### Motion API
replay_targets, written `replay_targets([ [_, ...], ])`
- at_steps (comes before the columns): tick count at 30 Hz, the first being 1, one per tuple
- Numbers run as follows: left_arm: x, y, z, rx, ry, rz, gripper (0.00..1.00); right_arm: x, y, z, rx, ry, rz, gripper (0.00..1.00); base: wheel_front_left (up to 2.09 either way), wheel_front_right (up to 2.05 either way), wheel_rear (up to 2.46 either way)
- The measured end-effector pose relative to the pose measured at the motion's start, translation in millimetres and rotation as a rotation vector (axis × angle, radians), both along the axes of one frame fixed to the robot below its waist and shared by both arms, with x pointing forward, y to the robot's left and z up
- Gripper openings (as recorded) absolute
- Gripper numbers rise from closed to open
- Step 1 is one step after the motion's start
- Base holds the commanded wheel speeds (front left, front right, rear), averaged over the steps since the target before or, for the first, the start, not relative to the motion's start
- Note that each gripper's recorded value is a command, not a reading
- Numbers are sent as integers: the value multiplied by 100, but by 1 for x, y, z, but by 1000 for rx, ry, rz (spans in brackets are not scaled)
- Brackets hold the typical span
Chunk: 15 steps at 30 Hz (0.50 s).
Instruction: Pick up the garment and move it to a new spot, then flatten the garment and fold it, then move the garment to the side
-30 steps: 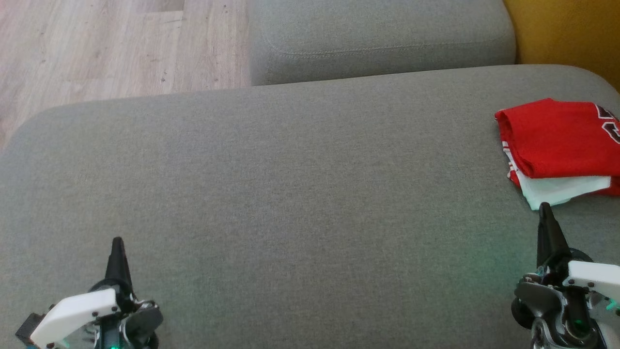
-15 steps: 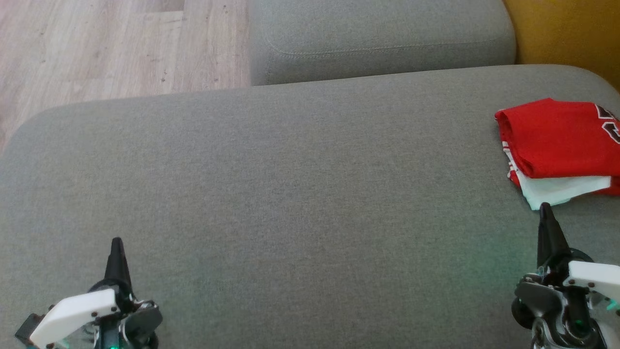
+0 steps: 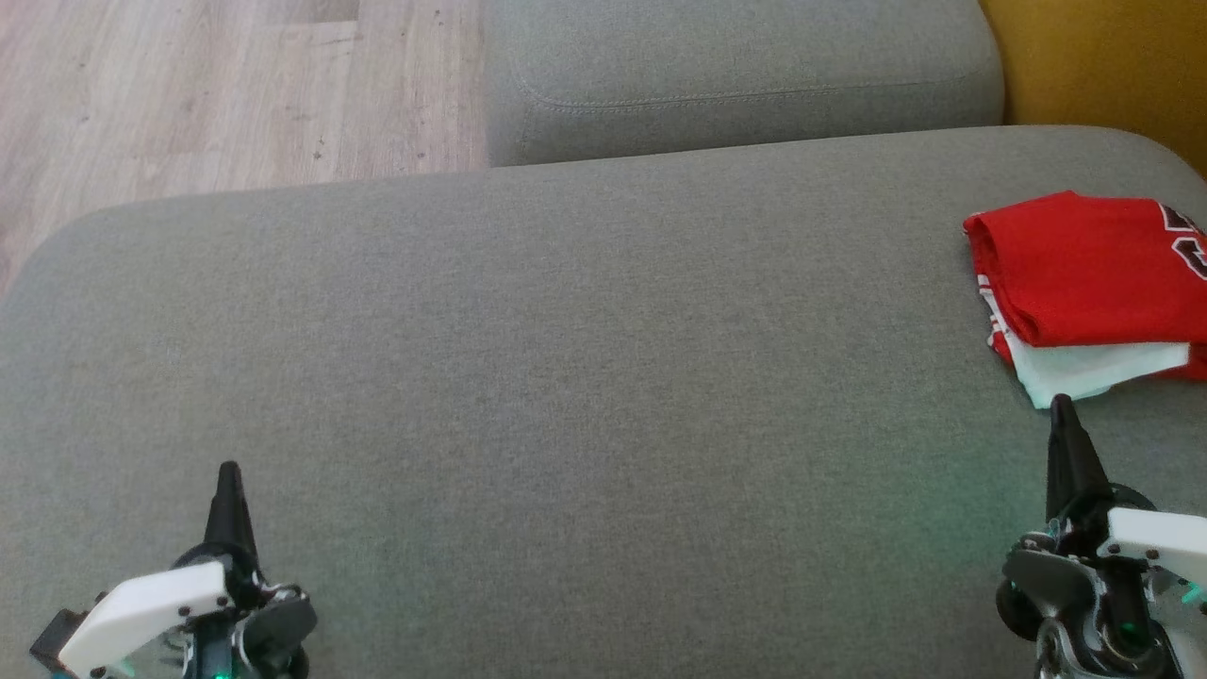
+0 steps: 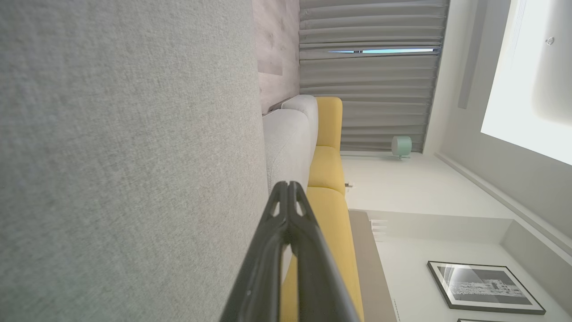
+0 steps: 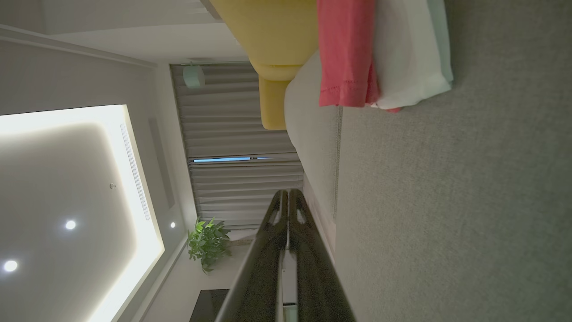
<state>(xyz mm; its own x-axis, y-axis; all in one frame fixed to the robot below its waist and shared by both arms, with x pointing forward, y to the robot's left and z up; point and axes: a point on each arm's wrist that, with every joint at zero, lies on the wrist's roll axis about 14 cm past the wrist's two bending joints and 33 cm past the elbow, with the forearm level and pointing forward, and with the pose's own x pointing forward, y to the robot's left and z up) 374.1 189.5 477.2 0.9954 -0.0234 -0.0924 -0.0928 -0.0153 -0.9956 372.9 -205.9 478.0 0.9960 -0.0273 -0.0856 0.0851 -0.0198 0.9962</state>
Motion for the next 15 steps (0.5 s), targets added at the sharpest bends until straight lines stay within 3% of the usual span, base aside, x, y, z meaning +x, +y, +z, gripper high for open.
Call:
replay_targets([
  [15, 0, 0, 0, 3, 0, 1, 0, 0, -1, 0, 0, 0, -2, 0, 0, 0, 0],
])
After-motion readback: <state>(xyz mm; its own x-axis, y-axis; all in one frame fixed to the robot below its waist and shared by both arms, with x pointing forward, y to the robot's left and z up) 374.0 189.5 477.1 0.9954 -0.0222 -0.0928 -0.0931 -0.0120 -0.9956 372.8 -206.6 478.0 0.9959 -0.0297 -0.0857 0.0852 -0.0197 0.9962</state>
